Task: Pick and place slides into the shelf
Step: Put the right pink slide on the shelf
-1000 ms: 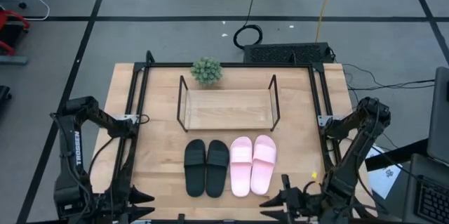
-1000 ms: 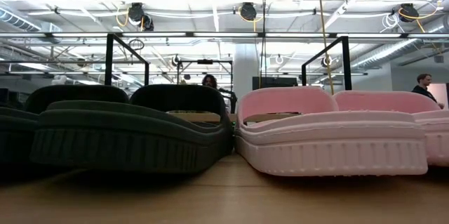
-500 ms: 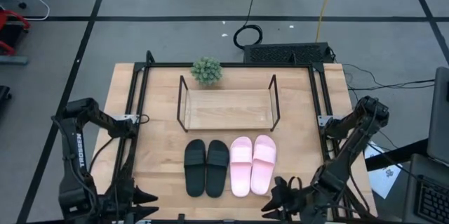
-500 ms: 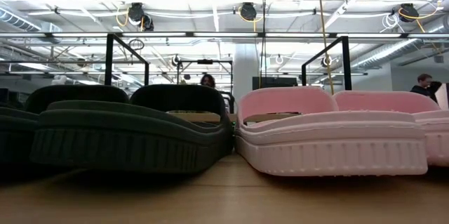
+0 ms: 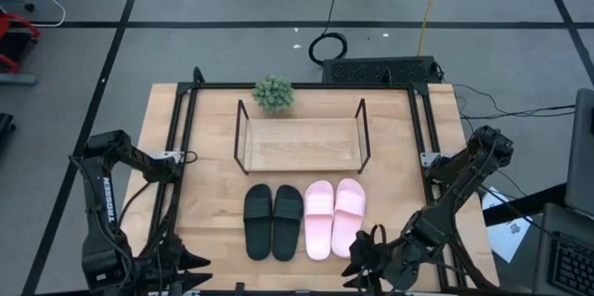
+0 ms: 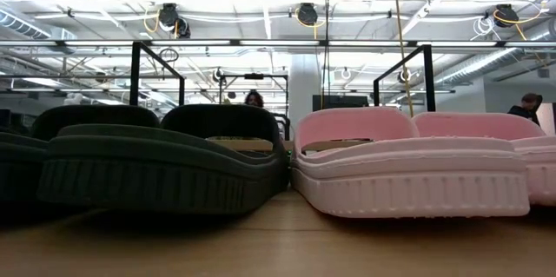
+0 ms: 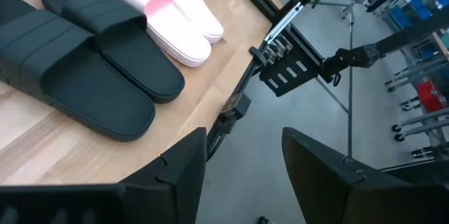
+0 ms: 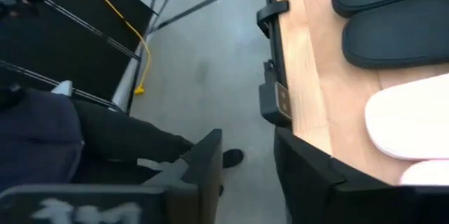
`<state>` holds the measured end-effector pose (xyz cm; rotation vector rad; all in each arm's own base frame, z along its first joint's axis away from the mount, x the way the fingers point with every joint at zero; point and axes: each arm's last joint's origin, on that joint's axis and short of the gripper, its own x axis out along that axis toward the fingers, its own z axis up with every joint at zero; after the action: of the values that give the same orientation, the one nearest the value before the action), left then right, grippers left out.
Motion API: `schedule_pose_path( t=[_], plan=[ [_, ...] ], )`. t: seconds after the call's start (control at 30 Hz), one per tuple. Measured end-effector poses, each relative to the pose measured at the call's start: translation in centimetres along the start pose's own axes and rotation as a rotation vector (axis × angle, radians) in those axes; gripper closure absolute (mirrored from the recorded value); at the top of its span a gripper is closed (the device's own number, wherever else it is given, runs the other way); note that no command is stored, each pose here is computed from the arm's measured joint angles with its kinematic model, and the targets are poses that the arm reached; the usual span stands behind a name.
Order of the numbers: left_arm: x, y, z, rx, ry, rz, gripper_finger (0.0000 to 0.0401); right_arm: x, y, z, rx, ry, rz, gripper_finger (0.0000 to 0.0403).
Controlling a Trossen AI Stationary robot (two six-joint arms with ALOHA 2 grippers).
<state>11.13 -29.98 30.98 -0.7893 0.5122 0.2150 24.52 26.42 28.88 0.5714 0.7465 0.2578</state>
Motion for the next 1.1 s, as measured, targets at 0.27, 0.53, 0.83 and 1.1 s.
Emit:
schedule_pose_path(
  t=[0.27, 0.53, 0.83, 1.1],
  plan=[
    [0.0, 0.0, 0.0, 0.033, 0.0, 0.0, 0.0213, 0.6, -0.7, -0.7, -0.008, -0.008, 0.013, 0.0204],
    [0.0, 0.0, 0.0, 0.036, 0.012, 0.003, 0.0213, 0.9, -1.1, -1.4, 0.139, 0.045, 0.036, 0.02],
    [0.0, 0.0, -0.1, 0.036, 0.023, 0.006, 0.0213, 1.1, -1.6, -1.5, 0.077, 0.03, 0.005, 0.0201],
    [0.0, 0.0, 0.0, 0.026, 0.023, 0.006, 0.0213, -1.0, -2.2, 0.2, -0.288, -0.136, -0.448, 0.0201]
  ],
)
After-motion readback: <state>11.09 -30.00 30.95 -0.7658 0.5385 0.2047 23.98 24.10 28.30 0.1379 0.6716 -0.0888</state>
